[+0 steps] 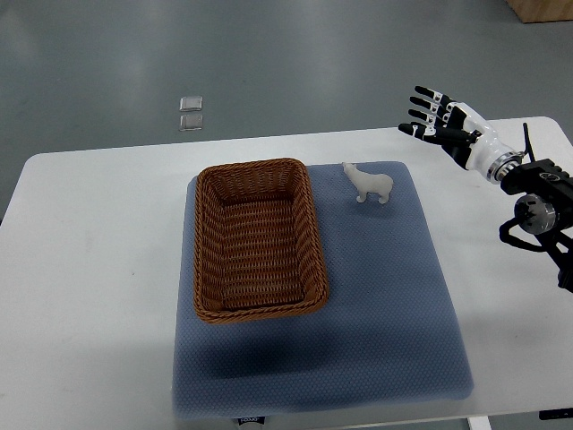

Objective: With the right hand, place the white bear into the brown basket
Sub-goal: 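Reach the right hand toward the white bear figurine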

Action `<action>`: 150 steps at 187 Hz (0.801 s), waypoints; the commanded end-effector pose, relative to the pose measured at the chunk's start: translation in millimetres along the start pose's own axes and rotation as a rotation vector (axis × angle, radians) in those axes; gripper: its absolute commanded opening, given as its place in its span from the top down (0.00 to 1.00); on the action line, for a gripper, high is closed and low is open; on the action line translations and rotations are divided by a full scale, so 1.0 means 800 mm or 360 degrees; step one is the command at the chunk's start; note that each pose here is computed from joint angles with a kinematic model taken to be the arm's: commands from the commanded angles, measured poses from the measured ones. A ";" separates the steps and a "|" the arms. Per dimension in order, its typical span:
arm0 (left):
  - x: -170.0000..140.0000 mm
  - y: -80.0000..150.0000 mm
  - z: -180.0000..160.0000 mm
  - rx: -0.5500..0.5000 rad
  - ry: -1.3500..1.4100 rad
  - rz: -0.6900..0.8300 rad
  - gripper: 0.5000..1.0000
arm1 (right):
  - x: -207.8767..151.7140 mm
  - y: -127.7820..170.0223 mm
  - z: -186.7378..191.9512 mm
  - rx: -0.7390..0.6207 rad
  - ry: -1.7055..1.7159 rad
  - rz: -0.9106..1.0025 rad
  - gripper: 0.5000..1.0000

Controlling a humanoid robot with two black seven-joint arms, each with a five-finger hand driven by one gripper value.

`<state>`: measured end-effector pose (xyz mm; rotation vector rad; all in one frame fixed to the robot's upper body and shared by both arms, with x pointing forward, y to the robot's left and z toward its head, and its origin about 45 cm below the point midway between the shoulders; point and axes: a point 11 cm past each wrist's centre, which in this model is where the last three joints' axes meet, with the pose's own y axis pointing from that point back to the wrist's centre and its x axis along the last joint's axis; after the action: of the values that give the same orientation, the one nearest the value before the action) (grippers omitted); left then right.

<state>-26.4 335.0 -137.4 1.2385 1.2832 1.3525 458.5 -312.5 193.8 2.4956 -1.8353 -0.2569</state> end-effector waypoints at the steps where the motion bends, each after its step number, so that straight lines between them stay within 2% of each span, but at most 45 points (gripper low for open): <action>1: 0.000 0.000 0.000 0.0000 -0.0001 0.0000 0.00 | -0.004 0.000 -0.002 -0.0012 0.0090 -0.0038 0.16; 142: 0.000 0.000 0.000 0.0000 -0.0001 0.0000 0.00 | -0.039 -0.009 -0.015 -0.0071 0.0796 -0.0304 0.16; 150: 0.000 0.000 0.000 0.0000 -0.0001 0.0000 0.00 | -0.046 -0.011 -0.014 -0.0091 0.0972 -0.0359 0.16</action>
<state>-26.4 335.0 -137.4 1.2386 1.2832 1.3527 458.6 -282.2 207.9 2.4183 -1.4008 0.2782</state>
